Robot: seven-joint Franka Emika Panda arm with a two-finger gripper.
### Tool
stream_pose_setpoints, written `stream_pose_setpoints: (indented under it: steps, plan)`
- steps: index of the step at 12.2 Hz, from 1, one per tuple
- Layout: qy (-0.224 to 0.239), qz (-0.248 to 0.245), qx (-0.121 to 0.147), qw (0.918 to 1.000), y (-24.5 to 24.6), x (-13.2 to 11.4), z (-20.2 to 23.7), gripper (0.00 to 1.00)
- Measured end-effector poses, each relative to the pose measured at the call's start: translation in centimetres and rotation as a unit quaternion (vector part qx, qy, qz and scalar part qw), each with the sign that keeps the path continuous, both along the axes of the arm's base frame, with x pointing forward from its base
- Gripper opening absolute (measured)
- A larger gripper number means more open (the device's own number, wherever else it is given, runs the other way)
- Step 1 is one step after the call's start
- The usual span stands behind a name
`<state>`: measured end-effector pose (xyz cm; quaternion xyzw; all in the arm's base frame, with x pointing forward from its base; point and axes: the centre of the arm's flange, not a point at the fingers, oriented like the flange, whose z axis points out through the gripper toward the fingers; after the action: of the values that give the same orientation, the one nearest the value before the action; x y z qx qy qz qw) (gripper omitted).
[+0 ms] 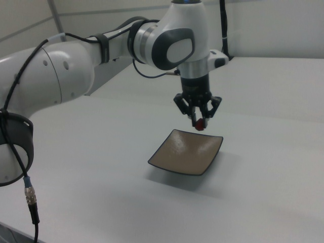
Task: Strawberries on a ceramic plate
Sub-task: 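Lift the strawberry and carry it over the ceramic plate, then lower the strawberry onto the plate center and open the gripper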
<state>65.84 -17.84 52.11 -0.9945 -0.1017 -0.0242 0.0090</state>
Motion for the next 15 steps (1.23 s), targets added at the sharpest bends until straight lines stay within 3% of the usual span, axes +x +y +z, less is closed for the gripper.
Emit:
stream_pose_setpoints:
  steps: [4, 7, 11, 15]
  plan:
    - [0.035, 0.050, 0.002, 0.9981, 7.2, 0.7, -3.1, 0.31]
    - [0.057, 0.059, -0.027, 0.9962, 10.1, 0.7, -6.3, 0.31]
    - [0.020, 0.036, -0.054, 0.9977, 10.6, 1.1, -10.4, 0.31]
    - [-0.027, 0.016, -0.057, 0.9979, 10.8, 1.6, -12.2, 0.31]
